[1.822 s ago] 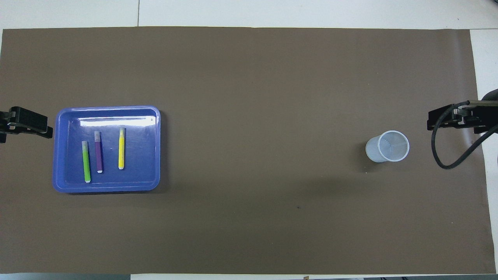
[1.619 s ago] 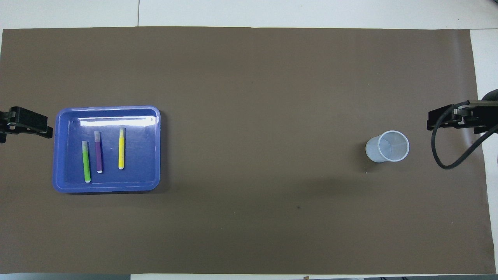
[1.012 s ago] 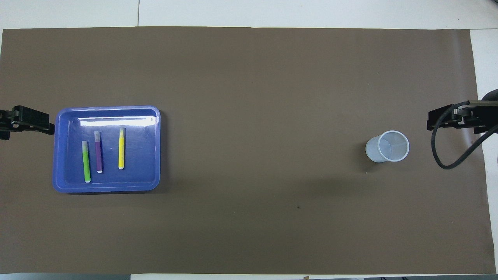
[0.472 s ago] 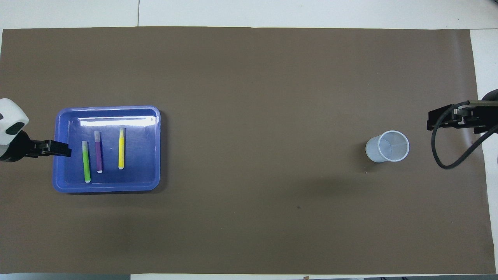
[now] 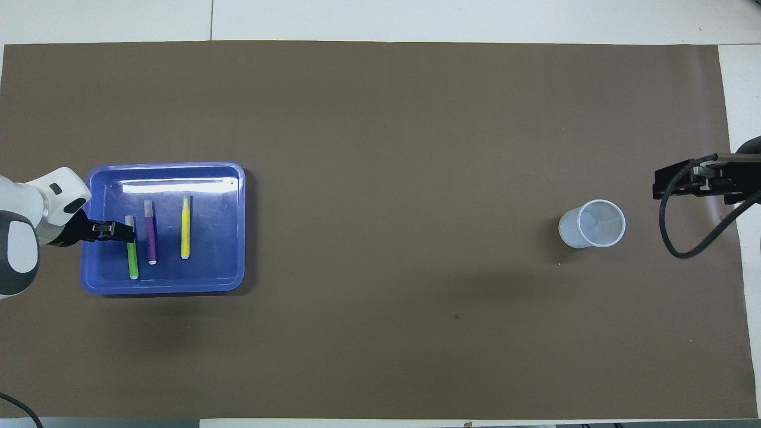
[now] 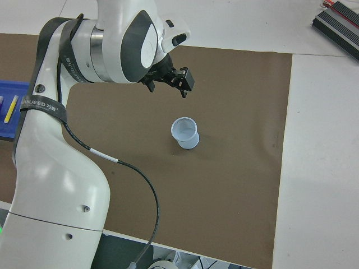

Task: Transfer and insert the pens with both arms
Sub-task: 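Reach the left gripper down to the green pen in the tray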

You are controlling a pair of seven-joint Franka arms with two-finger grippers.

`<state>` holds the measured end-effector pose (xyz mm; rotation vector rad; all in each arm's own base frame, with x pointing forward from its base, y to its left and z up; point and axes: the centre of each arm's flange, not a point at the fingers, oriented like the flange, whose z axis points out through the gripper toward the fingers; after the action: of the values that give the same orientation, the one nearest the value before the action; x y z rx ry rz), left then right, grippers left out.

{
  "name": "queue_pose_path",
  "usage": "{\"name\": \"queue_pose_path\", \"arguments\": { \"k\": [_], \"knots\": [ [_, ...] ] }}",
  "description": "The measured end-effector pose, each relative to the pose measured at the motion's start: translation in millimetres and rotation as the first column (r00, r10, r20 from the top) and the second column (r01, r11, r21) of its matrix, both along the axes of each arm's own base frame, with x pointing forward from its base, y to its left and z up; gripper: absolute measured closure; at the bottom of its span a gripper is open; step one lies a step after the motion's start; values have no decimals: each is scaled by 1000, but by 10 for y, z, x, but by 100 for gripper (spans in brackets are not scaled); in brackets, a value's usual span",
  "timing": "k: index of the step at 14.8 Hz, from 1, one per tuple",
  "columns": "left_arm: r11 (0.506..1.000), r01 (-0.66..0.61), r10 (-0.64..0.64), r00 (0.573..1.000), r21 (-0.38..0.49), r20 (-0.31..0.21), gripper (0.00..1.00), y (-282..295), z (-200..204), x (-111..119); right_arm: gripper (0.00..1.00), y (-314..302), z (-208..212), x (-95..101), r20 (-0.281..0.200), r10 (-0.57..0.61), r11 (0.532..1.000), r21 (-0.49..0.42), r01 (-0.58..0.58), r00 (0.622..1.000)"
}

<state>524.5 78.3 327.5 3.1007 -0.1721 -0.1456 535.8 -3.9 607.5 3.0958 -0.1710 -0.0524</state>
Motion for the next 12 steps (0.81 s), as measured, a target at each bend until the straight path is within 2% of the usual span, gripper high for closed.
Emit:
{"name": "queue_pose_path", "arguments": {
  "k": [8,12],
  "knots": [
    [1000,3,-3,1000,1,-12,26,-16,-218,6,0,0,0,0,0,0,1000,0,0,1000],
    [1000,4,-4,1000,1,-15,34,-18,-238,7,0,0,0,0,0,0,1000,0,0,1000]
  ]
}}
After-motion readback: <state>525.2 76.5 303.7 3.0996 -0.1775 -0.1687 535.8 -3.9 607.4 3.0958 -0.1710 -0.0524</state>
